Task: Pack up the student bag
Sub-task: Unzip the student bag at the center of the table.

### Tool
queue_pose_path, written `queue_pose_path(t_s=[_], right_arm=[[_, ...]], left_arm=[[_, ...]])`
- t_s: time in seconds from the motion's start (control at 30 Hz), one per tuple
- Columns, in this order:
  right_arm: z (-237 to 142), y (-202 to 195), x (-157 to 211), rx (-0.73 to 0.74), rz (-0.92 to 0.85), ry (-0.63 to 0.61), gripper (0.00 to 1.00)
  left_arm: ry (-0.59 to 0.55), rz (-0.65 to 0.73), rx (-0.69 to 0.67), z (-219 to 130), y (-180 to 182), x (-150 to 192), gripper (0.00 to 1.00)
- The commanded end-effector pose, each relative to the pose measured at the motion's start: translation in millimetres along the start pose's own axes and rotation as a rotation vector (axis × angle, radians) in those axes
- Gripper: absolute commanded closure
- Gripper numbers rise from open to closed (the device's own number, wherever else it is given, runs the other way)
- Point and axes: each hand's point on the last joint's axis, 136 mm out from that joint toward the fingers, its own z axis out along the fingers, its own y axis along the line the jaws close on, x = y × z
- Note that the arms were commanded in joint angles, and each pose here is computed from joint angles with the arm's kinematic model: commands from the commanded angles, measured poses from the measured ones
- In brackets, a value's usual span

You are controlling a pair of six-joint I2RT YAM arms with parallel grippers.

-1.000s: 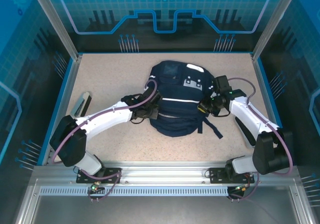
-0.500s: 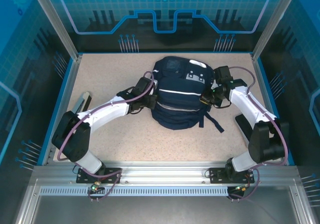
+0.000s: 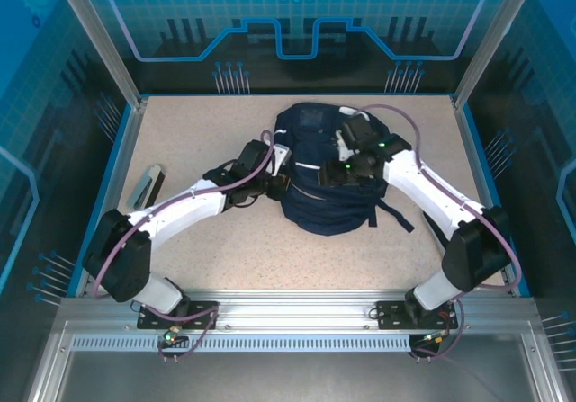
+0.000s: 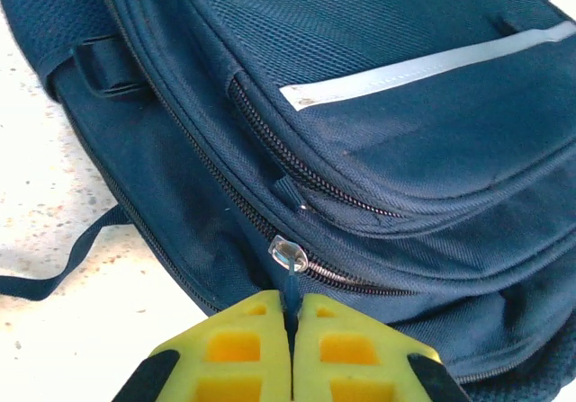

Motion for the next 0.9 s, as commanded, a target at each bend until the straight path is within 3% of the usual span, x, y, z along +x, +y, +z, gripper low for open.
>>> queue_pose_path(t_s=[0.0,0.3,0.6,0.7,0.77,0.87], right_arm=[[8.4,13.2,-5.0,0.032,-0.244,0.021,0.46],[36.1,46.5,1.1,-0.137,-0.467,0.124,0.39],[57.1,30.9,-15.4,-0.006,-0.488,0.111,0.39],[61.2,31.0,-15.5,-0.005,-0.520,0.128,0.52],[62.9,30.2,-13.8,-0.002,-0.536,0.146,0.72],[61.3,27.9,-10.4,0.003,-0.539,0.161,0.93]], left_arm=[[-0.084,0.011,0.080,-17.6,-17.1,-15.2,1.00],[-0.112,-0.031,0.108,-23.7,-18.7,-7.7,1.00],[-0.139,-0.053,0.116,-26.8,-18.3,-7.0,1.00],[-0.148,-0.063,0.103,-28.1,-14.6,-6.8,1.00],[-0.166,-0.075,0.086,-30.5,-9.5,-8.2,1.00],[-0.191,-0.104,0.020,-32.4,5.9,-8.4,1.00]])
